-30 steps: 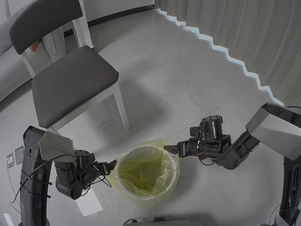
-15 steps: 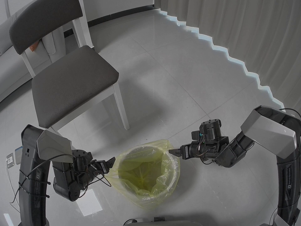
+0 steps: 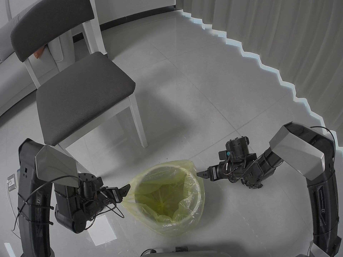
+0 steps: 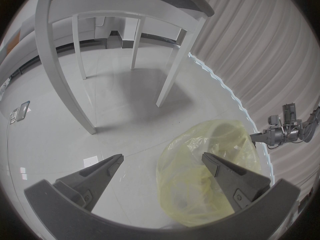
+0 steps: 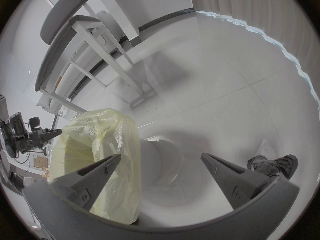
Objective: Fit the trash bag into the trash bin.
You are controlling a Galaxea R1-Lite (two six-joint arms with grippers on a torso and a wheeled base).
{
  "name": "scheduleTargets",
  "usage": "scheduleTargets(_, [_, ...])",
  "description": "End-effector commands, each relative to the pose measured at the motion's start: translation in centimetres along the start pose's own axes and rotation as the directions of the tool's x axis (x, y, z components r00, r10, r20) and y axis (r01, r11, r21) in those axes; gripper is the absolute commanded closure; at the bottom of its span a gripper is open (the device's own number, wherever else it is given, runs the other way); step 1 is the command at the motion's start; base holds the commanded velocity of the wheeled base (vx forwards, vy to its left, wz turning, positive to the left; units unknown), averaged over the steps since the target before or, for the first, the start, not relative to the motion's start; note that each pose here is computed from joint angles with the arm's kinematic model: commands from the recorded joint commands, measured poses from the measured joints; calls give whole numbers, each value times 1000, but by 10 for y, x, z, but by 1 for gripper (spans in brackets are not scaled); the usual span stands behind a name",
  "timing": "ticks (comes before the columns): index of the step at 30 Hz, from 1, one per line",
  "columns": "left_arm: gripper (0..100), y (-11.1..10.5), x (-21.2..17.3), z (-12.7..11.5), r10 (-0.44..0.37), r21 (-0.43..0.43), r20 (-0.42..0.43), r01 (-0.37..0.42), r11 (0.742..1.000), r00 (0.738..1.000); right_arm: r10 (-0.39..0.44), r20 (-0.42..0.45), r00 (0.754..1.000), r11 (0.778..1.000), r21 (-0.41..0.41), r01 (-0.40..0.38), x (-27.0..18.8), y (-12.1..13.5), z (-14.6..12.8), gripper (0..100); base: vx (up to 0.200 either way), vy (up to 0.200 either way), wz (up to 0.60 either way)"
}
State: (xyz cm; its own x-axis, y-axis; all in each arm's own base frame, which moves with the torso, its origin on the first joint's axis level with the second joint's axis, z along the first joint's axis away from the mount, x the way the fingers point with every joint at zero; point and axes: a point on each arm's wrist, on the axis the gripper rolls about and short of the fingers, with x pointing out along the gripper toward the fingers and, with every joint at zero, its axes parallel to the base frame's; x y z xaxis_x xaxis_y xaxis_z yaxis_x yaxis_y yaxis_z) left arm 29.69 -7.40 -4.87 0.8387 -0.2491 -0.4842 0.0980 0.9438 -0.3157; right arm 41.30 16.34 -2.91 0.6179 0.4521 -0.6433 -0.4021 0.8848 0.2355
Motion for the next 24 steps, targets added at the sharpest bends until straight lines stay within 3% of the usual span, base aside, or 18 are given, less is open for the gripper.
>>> scheduleTargets(1, [0, -4, -20, 9, -8, 3, 20, 8, 1000, 1000, 2, -38, 999, 1000, -8, -2, 18, 0, -6, 0, 0, 0, 0])
scheduleTargets(6, [0, 2, -33, -3, 3, 15, -52, -2, 1000, 999, 2, -42, 999, 1000, -12, -2, 22, -1, -6, 0, 0, 0, 0])
scheduleTargets(13, [0, 8, -20, -16, -3, 25, -103, 5, 1000, 995, 0, -42, 999, 1000, -13, -1, 20, -1, -6, 0, 0, 0, 0])
scheduleTargets(17, [0, 15, -8, -28, 14, 60, -135, -6, 998, 991, 0, -41, 999, 1000, -15, -1, 18, 0, -5, 0, 0, 0, 0])
scheduleTargets(18, [0, 22, 4, -34, 28, 111, -133, -13, 994, 991, 2, -29, 1000, 1000, -18, -2, 14, 1, 0, 0, 0, 0, 0])
scheduleTargets(24, [0, 26, 25, -17, 46, 141, -142, -26, 990, 989, 3, -20, 1000, 1000, -19, -4, 10, 3, 4, 0, 0, 0, 0])
